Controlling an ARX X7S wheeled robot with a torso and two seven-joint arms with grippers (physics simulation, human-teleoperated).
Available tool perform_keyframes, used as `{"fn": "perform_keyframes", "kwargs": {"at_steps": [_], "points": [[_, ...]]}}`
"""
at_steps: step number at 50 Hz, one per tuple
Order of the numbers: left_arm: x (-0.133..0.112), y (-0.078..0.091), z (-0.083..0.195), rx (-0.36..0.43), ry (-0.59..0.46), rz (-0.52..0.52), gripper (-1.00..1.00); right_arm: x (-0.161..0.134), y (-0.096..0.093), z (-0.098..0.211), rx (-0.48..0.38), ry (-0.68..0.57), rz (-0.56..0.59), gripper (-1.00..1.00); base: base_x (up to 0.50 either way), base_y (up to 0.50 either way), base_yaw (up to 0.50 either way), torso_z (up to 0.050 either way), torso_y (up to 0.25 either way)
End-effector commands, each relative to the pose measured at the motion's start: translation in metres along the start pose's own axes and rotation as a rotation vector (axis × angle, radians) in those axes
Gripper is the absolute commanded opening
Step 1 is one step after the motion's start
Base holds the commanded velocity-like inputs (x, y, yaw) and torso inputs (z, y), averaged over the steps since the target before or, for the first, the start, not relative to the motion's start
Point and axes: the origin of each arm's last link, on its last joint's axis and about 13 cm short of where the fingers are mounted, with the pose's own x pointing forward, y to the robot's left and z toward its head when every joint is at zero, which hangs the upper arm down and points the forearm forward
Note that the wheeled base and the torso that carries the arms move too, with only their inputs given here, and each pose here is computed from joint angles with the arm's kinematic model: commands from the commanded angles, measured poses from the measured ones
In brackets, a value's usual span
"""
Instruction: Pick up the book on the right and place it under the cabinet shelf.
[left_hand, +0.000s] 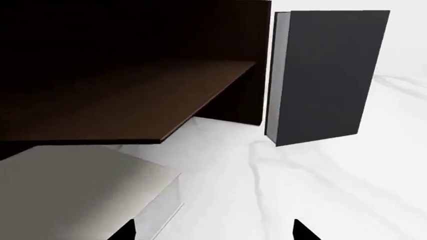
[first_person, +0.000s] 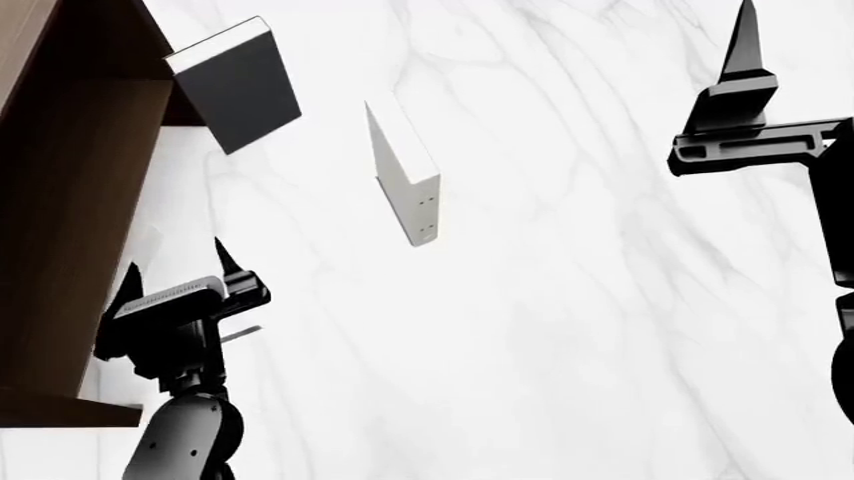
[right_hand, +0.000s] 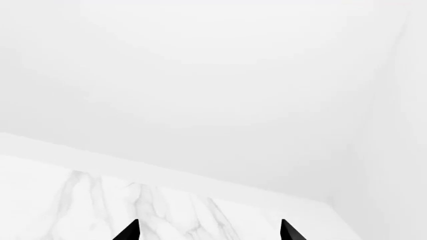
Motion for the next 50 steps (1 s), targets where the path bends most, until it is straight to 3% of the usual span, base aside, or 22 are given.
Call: {"fn": "perform_keyframes", "kwargs": {"at_steps": [1,10,21,36,50], "points": [[0.006,0.044,-0.008,0.022,0.127,0.373,1.00,0.000,0.000,0.001,0.000,-0.003,0.003,1.00,0.00,0.00,0.00,0.000,0.000],[0.001,0.013,0.005,-0.050,0.125,0.086,1.00,-0.001,0.001,-0.002,0.003,0.004,0.005,1.00,0.00,0.00,0.00,0.000,-0.003],[-0.011,-0.007,0.012,-0.158,0.176,-0.184,1.00,-0.001,0.002,-0.005,0.010,0.009,0.005,1.00,0.00,0.00,0.00,-0.001,-0.001],[-0.018,-0.019,-0.007,-0.198,0.206,-0.234,1.00,0.001,0.002,0.002,0.016,-0.006,0.011,1.00,0.00,0.00,0.00,-0.001,-0.002],[-0.026,-0.036,0.012,-0.251,0.202,-0.358,1.00,0.001,0.003,0.002,0.021,-0.009,0.016,1.00,0.00,0.00,0.00,-0.001,-0.004]]}}
